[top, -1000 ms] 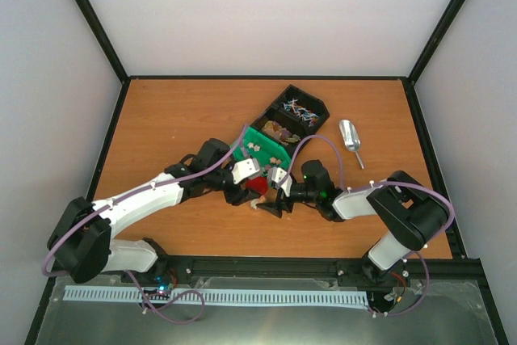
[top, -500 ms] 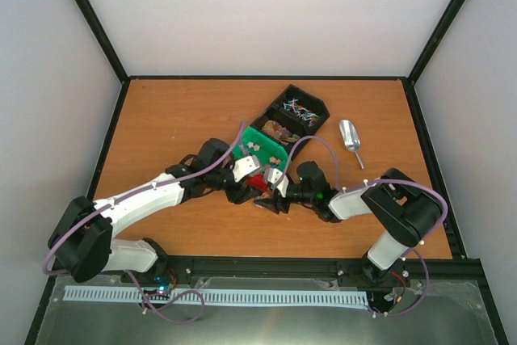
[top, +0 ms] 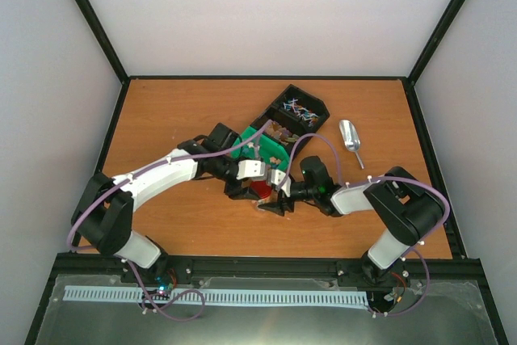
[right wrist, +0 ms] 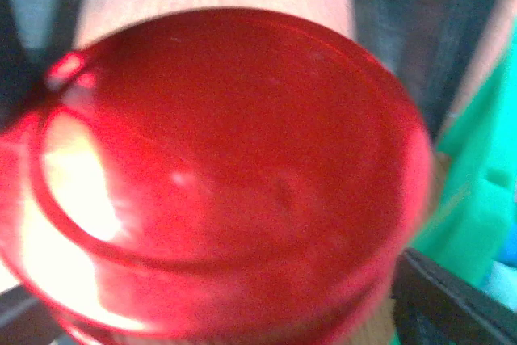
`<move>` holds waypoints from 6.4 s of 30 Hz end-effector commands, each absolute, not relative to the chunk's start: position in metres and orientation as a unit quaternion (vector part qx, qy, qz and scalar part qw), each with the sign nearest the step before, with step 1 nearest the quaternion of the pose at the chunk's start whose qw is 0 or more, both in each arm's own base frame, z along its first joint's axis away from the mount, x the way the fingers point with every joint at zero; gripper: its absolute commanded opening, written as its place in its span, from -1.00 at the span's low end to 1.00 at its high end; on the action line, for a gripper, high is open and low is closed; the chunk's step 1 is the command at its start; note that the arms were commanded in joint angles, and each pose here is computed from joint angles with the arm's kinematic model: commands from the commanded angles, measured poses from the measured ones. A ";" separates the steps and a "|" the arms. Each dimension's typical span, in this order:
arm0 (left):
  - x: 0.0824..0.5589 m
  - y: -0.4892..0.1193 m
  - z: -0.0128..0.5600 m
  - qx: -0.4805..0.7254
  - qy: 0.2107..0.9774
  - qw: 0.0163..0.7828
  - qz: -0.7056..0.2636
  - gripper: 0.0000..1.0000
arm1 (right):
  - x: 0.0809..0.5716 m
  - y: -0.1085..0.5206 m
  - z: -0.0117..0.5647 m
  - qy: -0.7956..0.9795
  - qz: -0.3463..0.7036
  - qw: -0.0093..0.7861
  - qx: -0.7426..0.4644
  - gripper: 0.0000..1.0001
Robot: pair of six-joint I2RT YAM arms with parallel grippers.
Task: Pack the candies
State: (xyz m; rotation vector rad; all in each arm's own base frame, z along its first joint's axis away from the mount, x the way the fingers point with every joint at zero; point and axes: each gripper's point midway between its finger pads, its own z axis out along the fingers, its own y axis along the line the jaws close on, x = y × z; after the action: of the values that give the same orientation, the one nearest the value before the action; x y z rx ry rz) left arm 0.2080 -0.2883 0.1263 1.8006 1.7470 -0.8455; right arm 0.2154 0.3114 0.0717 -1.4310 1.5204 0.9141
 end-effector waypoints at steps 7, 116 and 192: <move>0.213 -0.299 0.134 0.490 0.750 0.310 -0.319 -0.30 | 0.238 0.313 0.084 0.651 0.332 0.459 -0.506 0.89; 0.212 -0.304 0.125 0.430 0.797 0.281 -0.317 -0.39 | 0.228 0.305 0.083 0.659 0.340 0.451 -0.497 0.66; 0.190 -0.322 0.155 0.542 0.678 0.324 -0.375 0.52 | 0.210 0.303 0.094 0.629 0.377 0.442 -0.517 0.06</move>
State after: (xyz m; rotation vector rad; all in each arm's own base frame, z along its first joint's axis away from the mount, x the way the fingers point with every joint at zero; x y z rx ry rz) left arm 0.1973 -0.3038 0.1371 1.4113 1.8831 -0.9025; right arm 0.2016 0.3004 0.0862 -1.3082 1.6017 0.9770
